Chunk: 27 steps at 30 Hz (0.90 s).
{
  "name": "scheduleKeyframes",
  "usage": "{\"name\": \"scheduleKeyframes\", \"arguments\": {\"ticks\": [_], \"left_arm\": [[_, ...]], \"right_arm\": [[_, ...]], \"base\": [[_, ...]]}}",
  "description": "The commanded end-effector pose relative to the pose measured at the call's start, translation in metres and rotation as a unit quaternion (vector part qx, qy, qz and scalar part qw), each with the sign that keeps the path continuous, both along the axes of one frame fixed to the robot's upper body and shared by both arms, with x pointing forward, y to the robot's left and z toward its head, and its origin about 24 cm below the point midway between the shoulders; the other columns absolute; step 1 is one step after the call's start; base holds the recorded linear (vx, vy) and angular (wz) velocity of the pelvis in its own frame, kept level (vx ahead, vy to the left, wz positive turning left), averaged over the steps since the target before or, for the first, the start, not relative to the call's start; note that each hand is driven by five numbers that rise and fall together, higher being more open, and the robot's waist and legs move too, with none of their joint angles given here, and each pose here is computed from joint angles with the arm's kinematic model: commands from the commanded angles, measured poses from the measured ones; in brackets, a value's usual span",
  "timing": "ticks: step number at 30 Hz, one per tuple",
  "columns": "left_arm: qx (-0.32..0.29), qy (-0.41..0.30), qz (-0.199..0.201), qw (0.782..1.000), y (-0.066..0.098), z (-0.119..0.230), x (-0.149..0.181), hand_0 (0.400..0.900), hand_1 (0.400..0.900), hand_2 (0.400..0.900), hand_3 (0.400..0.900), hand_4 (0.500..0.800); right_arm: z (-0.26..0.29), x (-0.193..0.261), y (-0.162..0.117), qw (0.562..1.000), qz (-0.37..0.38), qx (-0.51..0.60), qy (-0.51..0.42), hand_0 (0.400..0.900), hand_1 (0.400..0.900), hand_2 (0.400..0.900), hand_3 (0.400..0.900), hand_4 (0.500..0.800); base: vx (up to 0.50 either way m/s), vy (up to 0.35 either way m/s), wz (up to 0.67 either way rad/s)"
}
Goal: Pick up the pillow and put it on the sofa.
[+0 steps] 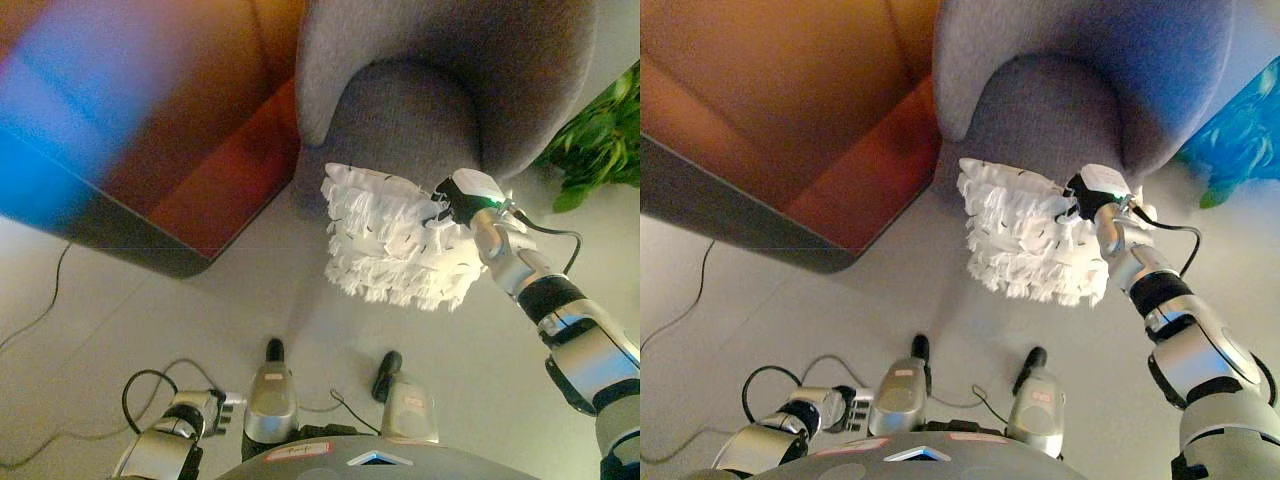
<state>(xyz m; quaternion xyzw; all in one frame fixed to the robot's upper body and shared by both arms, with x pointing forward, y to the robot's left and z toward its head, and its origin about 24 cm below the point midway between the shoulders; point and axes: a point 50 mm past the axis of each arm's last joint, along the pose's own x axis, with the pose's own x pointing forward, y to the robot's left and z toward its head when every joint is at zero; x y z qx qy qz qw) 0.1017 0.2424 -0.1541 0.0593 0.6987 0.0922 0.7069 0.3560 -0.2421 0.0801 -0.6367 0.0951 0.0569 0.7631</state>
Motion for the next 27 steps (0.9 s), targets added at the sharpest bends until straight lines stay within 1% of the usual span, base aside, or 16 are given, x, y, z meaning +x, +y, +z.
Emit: {"name": "scheduleKeyframes", "arguments": {"ticks": [1,6,11,14,17,22,25,27], "left_arm": [[0.056,0.094,-0.014,0.994,0.031,0.002,-0.043,0.9,0.9,0.9,0.9,0.8],[0.049,0.116,0.002,0.992,0.031,0.001,-0.06,0.9,0.9,0.9,0.9,0.8],[0.05,0.136,0.005,0.989,0.033,0.001,-0.069,0.9,0.9,0.9,0.9,0.8],[0.052,0.15,0.006,0.987,0.033,0.001,-0.074,0.9,0.9,0.9,0.9,0.8],[0.059,0.167,0.005,0.984,0.035,0.002,-0.081,0.9,0.9,0.9,0.9,0.8],[0.069,0.186,-0.002,0.98,0.039,0.004,-0.088,0.9,0.9,0.9,0.9,0.8],[0.074,0.184,-0.009,0.98,0.04,0.005,-0.086,0.9,0.9,0.9,0.9,0.8],[0.083,0.172,-0.017,0.981,0.041,0.004,-0.08,0.9,0.9,0.9,0.9,0.8]], "right_arm": [[0.081,0.017,0.016,0.986,0.062,0.023,-0.15,0.4,0.4,0.4,0.4,0.5],[0.117,0.016,0.015,0.978,0.086,0.033,-0.186,0.4,0.4,0.4,0.4,0.5],[0.149,0.021,0.007,0.974,0.077,0.03,-0.209,0.4,0.4,0.4,0.4,0.5],[0.162,0.026,0.002,0.976,0.058,0.029,-0.206,0.4,0.4,0.4,0.4,0.5],[0.168,0.031,-0.006,0.979,0.027,0.051,-0.196,0.4,0.4,0.4,0.4,0.5],[0.167,0.039,-0.021,0.982,-0.032,0.072,-0.172,0.4,0.4,0.4,0.4,0.5],[0.17,0.042,-0.027,0.981,-0.049,0.078,-0.169,0.4,0.4,0.4,0.4,0.5],[0.171,0.044,-0.03,0.983,-0.062,0.085,-0.149,0.4,0.4,0.4,0.4,0.5]], "base": [[0.127,0.006,-0.07],[0.114,0.01,-0.08],[0.128,-0.003,0.02],[0.143,-0.014,0.09],[0.154,-0.042,0.16],[0.107,-0.064,0.21],[0.013,-0.054,0.2],[-0.033,-0.036,0.18]]}}
